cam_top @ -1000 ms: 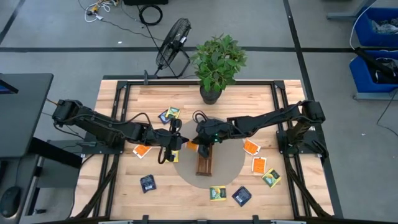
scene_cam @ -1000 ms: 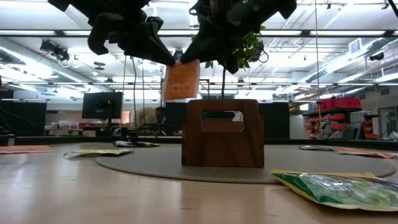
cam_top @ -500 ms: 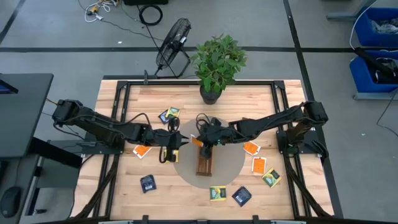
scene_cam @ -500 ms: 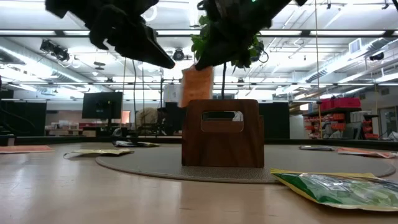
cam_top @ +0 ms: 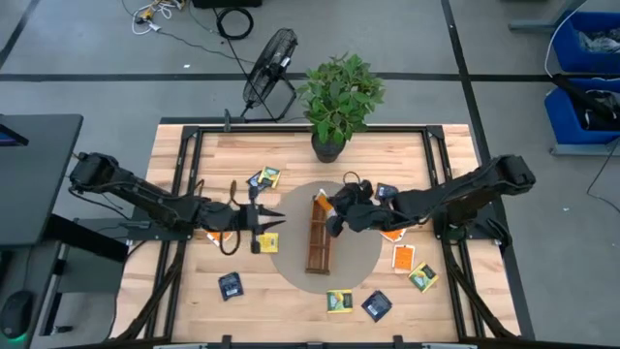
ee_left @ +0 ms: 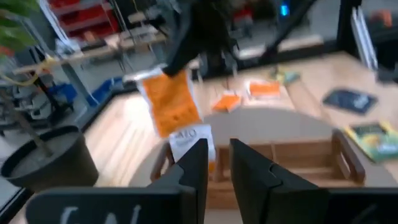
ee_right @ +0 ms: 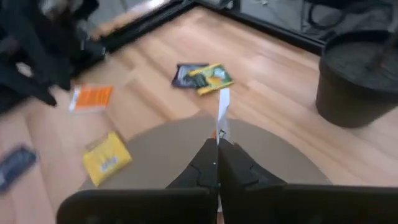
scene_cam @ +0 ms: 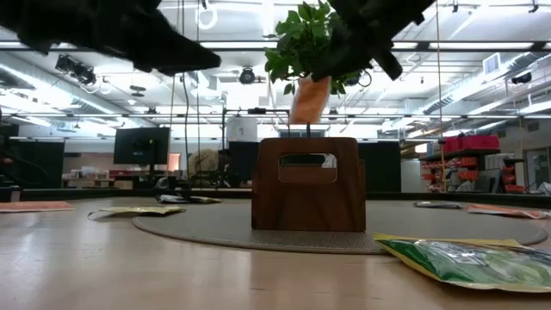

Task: Pick & Place Tea
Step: Put the orange tea bag into the top compartment of the top section wooden organizer

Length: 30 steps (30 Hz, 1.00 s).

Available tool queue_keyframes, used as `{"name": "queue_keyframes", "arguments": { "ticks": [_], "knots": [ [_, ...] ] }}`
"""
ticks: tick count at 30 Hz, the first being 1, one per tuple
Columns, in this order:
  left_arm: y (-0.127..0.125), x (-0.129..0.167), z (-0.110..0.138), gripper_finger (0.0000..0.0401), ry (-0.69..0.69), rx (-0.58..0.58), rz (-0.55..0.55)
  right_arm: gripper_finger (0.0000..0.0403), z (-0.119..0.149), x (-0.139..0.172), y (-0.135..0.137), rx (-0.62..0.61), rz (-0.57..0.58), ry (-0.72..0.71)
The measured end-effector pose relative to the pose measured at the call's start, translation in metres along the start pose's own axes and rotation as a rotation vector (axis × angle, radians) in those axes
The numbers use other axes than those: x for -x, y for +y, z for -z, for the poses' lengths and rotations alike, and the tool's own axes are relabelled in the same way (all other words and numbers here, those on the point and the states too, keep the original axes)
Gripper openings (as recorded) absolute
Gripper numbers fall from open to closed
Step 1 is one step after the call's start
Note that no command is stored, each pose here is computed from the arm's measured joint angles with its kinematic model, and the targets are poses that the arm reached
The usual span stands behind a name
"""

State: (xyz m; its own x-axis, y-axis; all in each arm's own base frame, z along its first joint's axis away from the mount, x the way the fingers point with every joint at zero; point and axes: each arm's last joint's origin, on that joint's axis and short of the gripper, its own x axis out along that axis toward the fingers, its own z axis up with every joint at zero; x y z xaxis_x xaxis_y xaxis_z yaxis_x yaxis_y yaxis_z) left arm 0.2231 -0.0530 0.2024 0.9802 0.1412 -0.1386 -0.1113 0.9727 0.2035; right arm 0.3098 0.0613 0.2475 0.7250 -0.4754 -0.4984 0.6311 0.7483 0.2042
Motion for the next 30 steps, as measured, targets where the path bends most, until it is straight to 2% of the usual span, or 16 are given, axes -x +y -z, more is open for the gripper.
{"name": "queue_keyframes", "arguments": {
  "ticks": [5, 10, 15, 21, 27, 30],
  "knots": [
    [0.007, 0.015, 0.013, 0.0069, -0.14, 0.018, -0.05, 0.0, 0.007, -0.005, -0.002, -0.158, 0.071, -0.06],
    [0.016, 0.024, 0.026, 0.0069, -0.132, 0.039, -0.207, 0.0, 0.013, -0.013, 0.0, -0.263, 0.106, -0.094],
    [0.018, 0.026, 0.034, 0.0069, -0.101, 0.021, -0.236, 0.0, 0.026, -0.027, 0.003, -0.35, 0.14, -0.106],
    [0.021, 0.03, 0.04, 0.0069, -0.113, 0.017, -0.253, 0.0, 0.038, -0.036, 0.011, -0.362, 0.186, -0.08],
    [0.021, 0.031, 0.04, 0.0069, -0.116, 0.023, -0.252, 0.0, 0.04, -0.028, 0.014, -0.312, 0.284, -0.043],
    [0.021, 0.031, 0.04, 0.0069, -0.123, 0.026, -0.253, 0.0, 0.041, -0.026, 0.014, -0.309, 0.295, -0.044]
  ]
}}
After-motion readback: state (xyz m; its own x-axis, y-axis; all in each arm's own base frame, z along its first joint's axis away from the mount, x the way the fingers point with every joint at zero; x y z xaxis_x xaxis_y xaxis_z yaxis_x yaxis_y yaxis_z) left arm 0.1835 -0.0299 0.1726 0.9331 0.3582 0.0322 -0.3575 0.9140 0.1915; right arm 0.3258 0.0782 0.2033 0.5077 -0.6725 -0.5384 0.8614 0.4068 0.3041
